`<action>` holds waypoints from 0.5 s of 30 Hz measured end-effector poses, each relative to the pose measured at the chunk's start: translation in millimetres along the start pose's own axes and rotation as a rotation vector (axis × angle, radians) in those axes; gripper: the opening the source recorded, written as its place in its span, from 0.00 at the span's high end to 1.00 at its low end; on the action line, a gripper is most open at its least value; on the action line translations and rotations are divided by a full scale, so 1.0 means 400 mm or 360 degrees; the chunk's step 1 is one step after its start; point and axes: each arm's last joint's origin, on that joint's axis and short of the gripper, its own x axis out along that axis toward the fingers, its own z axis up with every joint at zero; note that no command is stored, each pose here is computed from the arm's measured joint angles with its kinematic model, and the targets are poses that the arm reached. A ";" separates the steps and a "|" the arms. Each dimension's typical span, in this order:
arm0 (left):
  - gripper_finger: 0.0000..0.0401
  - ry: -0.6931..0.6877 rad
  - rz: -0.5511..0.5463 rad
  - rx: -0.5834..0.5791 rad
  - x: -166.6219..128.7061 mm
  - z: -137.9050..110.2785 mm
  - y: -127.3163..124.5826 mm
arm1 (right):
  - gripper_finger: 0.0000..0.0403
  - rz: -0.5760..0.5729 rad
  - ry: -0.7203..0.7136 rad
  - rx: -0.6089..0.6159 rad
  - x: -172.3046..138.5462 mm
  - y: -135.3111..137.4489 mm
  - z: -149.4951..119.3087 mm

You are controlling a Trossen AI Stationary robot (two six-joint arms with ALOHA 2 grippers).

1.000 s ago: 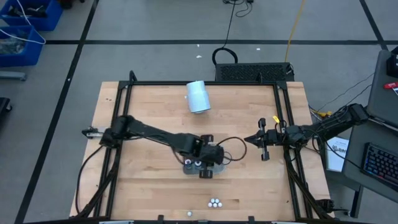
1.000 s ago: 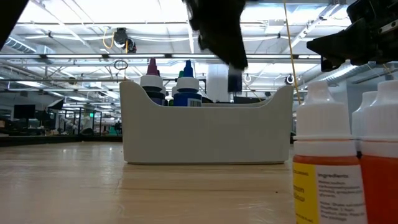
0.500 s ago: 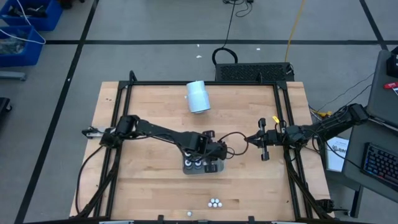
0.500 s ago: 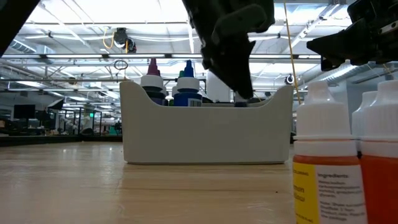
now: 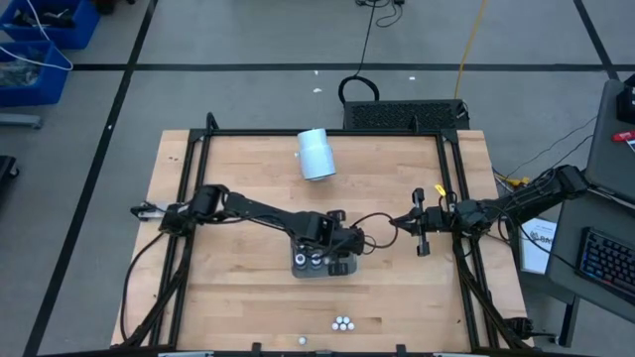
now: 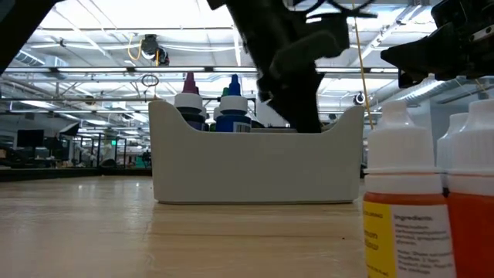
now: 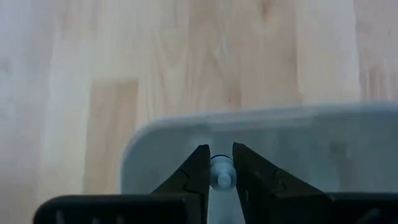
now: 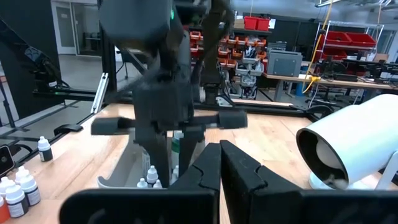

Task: Pick & Place food coloring
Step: Put the small blue food coloring into the gray bin

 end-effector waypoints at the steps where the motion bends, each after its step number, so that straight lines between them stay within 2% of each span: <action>1: 0.85 0.0015 -0.0004 0.0002 0.008 -0.003 -0.001 | 1.00 0.0000 0.0002 -0.0001 0.000 0.000 0.000; 15: 0.86 0.0071 -0.0002 0.0004 0.037 -0.015 -0.002 | 1.00 -0.0001 0.0006 -0.0006 0.001 0.000 -0.001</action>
